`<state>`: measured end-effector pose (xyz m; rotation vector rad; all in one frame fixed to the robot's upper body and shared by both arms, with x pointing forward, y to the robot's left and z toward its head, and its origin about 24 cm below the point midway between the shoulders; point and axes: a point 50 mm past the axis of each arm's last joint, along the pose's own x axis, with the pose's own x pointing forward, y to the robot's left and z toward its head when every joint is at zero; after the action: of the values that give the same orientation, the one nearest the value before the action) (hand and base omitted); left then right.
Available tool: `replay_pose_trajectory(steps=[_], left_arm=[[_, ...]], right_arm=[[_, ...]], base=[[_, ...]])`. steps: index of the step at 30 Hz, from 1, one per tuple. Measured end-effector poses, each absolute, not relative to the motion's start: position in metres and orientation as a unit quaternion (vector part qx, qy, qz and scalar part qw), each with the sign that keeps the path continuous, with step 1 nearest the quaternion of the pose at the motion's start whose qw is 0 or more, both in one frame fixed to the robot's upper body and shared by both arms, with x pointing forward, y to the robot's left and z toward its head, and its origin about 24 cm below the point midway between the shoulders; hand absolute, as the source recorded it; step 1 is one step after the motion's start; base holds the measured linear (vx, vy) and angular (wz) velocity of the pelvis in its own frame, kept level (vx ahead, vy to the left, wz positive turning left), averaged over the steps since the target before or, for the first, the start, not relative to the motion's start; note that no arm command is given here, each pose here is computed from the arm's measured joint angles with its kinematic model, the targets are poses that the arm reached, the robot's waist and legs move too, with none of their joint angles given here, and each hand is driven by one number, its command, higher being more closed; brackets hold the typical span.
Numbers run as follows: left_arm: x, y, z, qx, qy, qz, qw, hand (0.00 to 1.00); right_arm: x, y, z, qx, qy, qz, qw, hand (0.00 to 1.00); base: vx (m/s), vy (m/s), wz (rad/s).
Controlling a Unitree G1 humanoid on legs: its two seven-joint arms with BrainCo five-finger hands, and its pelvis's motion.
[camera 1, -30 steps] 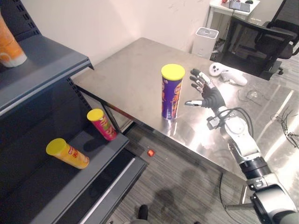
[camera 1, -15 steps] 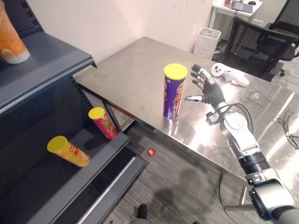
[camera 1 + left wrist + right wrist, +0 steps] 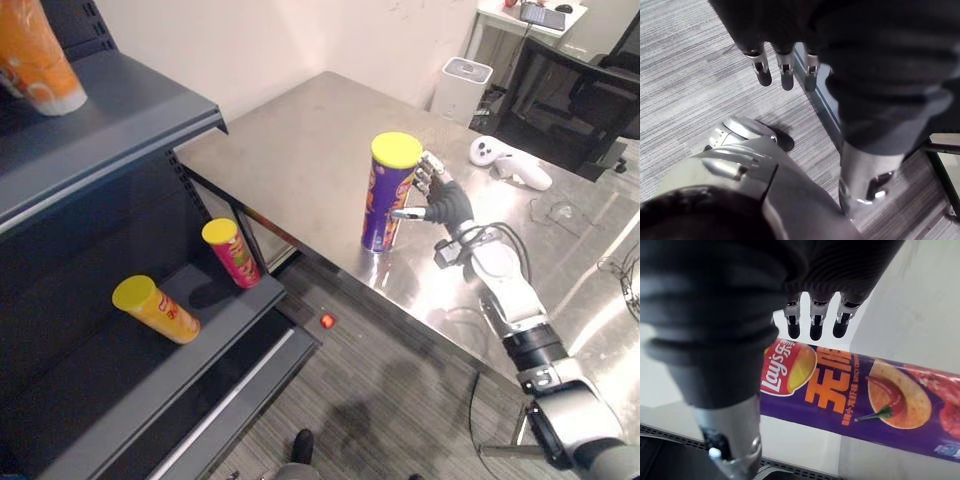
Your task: Put the gum and the chips on the shelf.
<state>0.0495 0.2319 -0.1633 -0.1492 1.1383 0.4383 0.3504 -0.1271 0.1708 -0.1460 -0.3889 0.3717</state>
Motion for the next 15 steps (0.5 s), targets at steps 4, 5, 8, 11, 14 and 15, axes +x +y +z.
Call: replay_pose_trajectory(steps=[4,5,8,11,14,15], left_arm=[[0.0515,0.2324,-0.1626,-0.071,0.530,0.207,0.819,0.00],[0.0527,0.2326,-0.1622,-0.071,0.528,0.206,0.821,0.00],[0.0535,0.2330,-0.1617,-0.070,0.525,0.206,0.823,0.00],[0.0529,0.2334,-0.1616,-0.070,0.525,0.207,0.822,0.00],[0.0538,0.2335,-0.1612,-0.070,0.523,0.207,0.824,0.00],[0.0539,0.2335,-0.1612,-0.070,0.523,0.207,0.824,0.00]], right_arm=[[0.3550,-0.1286,0.1693,-0.075,-0.182,0.178,0.964,0.00],[0.3554,-0.1288,0.1683,-0.075,-0.178,0.178,0.965,0.00],[0.3558,-0.1277,0.1683,-0.078,-0.177,0.178,0.965,1.00],[0.3592,-0.1247,0.1658,-0.072,-0.168,0.176,0.967,1.00],[0.3598,-0.1213,0.1660,-0.066,-0.168,0.172,0.968,1.00],[0.3596,-0.1198,0.1654,-0.066,-0.167,0.175,0.968,1.00]], base=[[-0.01,-0.012,0.10],[0.00,-0.013,0.05],[0.00,0.000,0.00],[0.00,0.000,0.00],[0.00,0.000,0.00],[0.00,0.000,0.00]])
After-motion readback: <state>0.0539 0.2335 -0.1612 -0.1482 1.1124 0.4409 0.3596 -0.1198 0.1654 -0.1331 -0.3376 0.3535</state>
